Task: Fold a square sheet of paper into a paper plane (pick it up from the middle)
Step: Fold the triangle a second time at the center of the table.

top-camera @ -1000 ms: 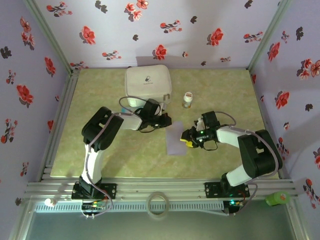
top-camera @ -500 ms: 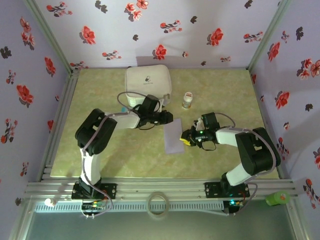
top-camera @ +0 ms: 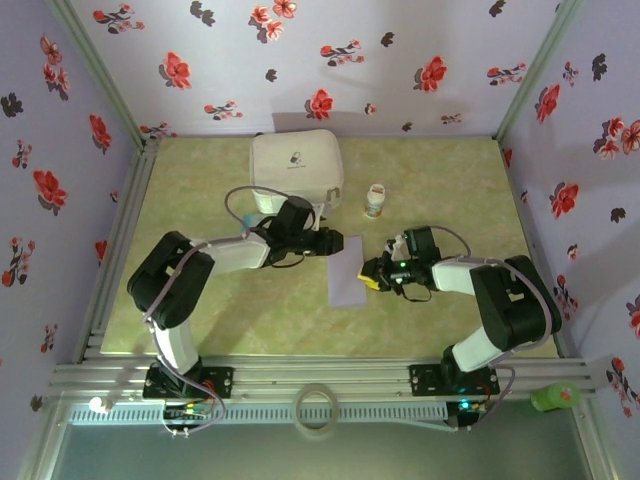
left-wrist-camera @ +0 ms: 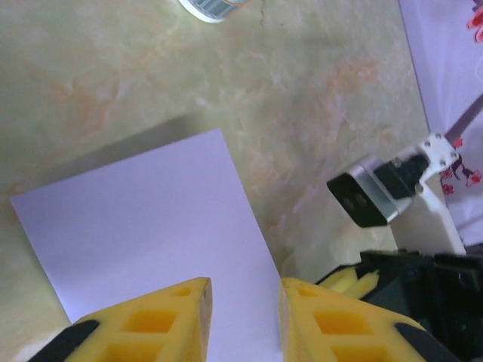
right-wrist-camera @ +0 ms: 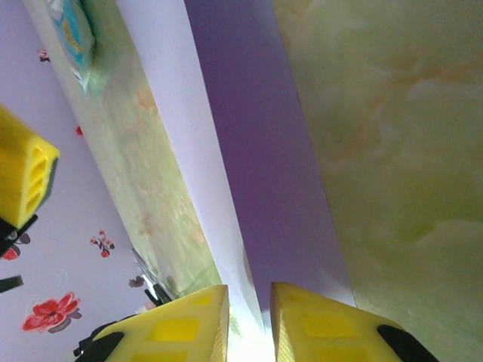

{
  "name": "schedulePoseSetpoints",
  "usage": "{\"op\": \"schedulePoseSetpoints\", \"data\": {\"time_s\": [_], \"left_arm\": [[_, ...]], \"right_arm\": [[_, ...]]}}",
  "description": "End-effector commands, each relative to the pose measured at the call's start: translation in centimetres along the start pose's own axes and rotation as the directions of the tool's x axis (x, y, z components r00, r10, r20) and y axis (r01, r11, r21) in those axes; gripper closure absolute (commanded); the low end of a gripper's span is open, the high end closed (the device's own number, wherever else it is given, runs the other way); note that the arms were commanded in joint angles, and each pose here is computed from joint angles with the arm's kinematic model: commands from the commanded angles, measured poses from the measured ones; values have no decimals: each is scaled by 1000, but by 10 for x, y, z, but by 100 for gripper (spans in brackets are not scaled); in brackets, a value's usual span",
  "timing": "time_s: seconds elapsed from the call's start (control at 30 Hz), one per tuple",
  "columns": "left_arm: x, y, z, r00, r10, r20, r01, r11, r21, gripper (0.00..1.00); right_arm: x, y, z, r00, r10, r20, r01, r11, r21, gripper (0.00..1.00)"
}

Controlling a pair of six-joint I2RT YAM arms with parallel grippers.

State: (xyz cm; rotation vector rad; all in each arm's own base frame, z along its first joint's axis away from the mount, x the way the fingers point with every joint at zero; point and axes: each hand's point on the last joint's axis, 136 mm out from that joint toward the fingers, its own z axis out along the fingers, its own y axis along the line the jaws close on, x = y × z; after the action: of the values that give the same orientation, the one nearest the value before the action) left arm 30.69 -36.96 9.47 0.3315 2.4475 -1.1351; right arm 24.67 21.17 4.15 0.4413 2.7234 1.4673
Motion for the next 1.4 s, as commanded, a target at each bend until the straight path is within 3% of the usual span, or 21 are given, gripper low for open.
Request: {"op": "schedulePoseSetpoints", "data": {"time_s": [0.0,0.33,0.43,0.5,0.63,0.8,0.97,1.1,1.37], "left_arm": [[3,-13,-14,993,110,30,-110,994,-18,68],[16,-10,-28,976,206,68,-201,977,-65,67],[20,-16,-29,954,290,76,-285,956,-73,68],[25,-27,-29,907,410,98,-403,911,-84,68],[44,-45,-28,756,644,115,-634,765,-118,67],[60,-48,-24,663,743,91,-728,668,-152,64],[83,-52,-17,542,840,28,-829,539,-149,59],[96,-56,-11,492,870,-15,-860,483,-165,55],[104,-56,7,408,911,-65,-870,366,-331,48]], "right_arm": [[2,8,-1,1000,-16,-9,16,999,-33,80],[-1,11,4,998,-59,-29,58,997,-52,79],[-2,8,6,998,-60,-32,58,997,-42,82],[-4,6,7,998,-50,-30,49,998,-36,85],[-9,10,7,1000,-30,-4,29,998,-52,89],[-16,13,6,999,18,41,-16,998,-65,93],[-19,15,6,997,53,61,-48,996,-75,95],[-20,16,6,996,62,66,-57,995,-76,95],[-22,17,5,996,65,67,-60,995,-74,94]]}}
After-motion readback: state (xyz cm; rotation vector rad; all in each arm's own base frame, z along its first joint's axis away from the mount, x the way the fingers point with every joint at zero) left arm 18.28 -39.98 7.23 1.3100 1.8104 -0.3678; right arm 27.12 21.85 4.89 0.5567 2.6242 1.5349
